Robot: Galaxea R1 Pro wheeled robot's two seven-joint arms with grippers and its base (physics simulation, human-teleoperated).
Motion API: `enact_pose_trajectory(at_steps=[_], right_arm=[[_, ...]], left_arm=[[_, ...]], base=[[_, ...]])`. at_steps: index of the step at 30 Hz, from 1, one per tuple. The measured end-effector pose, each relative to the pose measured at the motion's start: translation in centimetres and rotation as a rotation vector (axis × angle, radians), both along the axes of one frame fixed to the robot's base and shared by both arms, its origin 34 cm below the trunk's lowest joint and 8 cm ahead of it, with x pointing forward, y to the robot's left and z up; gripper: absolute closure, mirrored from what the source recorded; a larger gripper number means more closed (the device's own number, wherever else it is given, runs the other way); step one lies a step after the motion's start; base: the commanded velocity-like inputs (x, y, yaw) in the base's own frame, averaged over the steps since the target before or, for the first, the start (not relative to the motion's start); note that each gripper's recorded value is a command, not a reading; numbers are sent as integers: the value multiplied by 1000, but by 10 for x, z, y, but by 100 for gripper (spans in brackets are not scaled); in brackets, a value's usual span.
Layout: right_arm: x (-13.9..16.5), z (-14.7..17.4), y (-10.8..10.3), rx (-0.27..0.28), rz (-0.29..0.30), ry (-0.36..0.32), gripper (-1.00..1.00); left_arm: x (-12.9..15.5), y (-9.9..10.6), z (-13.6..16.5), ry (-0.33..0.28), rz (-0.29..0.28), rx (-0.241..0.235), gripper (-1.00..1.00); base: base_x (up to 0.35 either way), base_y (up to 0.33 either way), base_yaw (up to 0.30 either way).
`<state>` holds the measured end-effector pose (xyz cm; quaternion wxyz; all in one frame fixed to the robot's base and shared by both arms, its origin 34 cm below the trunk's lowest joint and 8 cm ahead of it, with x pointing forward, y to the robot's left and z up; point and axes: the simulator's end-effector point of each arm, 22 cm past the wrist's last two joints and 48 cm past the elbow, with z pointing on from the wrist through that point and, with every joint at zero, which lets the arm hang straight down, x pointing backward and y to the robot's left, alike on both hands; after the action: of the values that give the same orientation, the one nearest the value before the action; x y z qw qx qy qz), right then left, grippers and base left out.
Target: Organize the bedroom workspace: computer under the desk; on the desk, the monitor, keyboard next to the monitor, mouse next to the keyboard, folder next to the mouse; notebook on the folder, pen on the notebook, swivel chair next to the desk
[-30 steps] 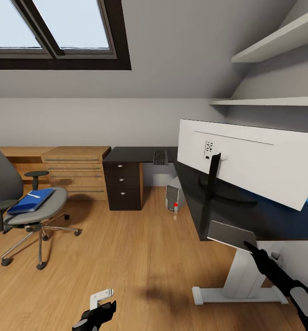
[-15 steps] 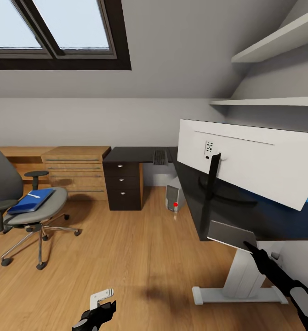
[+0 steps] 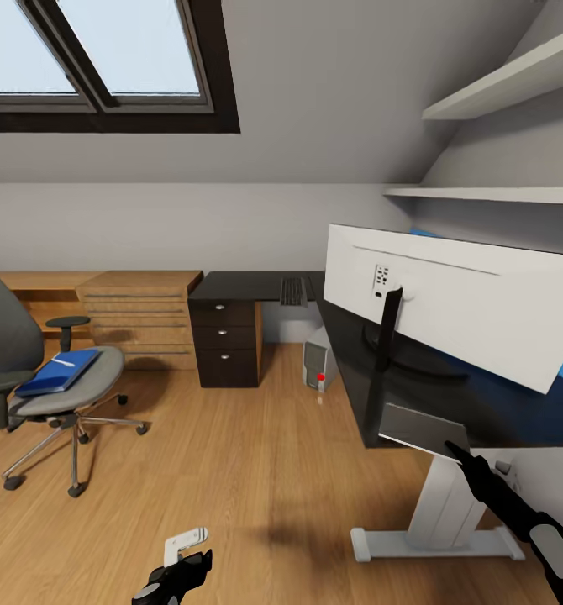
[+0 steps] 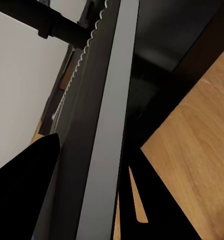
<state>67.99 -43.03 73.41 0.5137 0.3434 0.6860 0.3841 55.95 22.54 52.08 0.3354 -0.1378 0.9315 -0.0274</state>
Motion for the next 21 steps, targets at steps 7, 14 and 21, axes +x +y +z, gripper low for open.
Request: enact_pose_trajectory(at_steps=[7,14,21], right_arm=[[1,13,3,10,11,6,100],[2,24,14,16,47,20,100],[11,47,40,-36,131,3,100]], left_arm=[[1,1,13,0,1,2,-100],[2,2,25,1,3,5,-100],[2,3,37,2,6,7,-100]], base=[[0,0,0],[0,0,0],[0,0,0]])
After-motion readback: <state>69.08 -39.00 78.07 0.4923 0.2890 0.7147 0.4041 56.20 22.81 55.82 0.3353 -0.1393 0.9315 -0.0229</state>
